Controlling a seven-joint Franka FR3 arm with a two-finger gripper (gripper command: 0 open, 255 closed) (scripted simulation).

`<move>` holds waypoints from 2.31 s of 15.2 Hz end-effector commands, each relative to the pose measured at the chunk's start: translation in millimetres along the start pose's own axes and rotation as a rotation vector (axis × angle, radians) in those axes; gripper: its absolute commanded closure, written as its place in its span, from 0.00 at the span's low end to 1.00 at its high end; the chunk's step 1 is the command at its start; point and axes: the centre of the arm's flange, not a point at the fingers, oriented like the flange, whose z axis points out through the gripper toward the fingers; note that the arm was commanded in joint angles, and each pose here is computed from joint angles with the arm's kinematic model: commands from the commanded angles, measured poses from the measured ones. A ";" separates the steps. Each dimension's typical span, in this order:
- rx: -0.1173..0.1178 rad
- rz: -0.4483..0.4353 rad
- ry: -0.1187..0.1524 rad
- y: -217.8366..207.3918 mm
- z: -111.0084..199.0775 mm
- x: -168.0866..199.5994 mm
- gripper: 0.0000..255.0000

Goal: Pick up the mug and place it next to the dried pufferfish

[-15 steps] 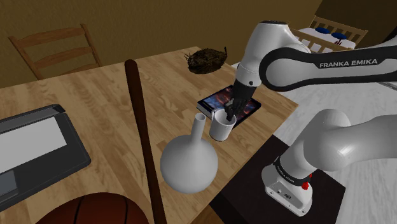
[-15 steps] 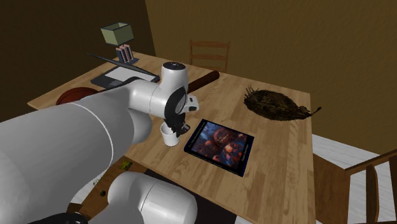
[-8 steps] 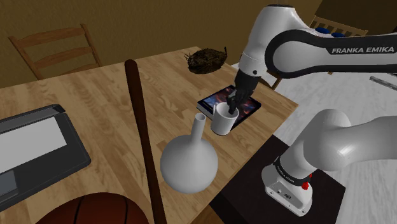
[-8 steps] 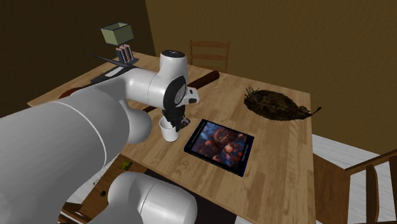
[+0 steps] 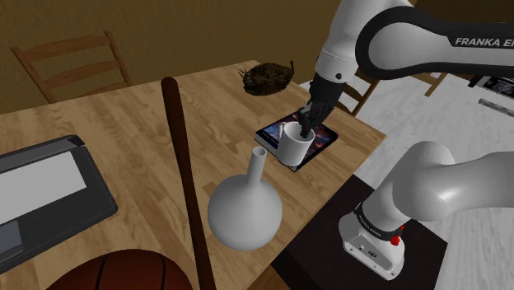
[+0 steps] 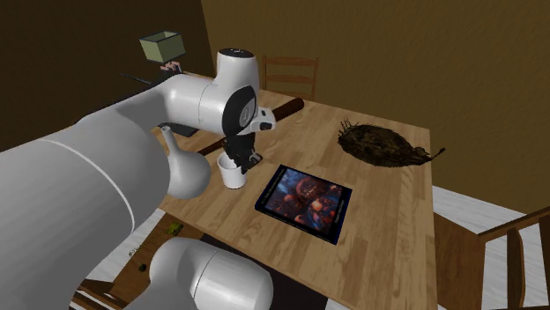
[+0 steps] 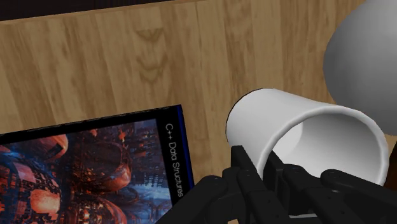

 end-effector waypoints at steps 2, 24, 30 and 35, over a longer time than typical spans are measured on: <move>0.000 0.000 0.000 -0.4 -16.4 0.1 1.00; 0.000 0.000 0.000 47.2 -107.1 34.9 1.00; 0.000 0.000 0.000 112.5 -113.5 79.2 1.00; 0.000 0.000 0.000 167.0 -118.8 116.1 1.00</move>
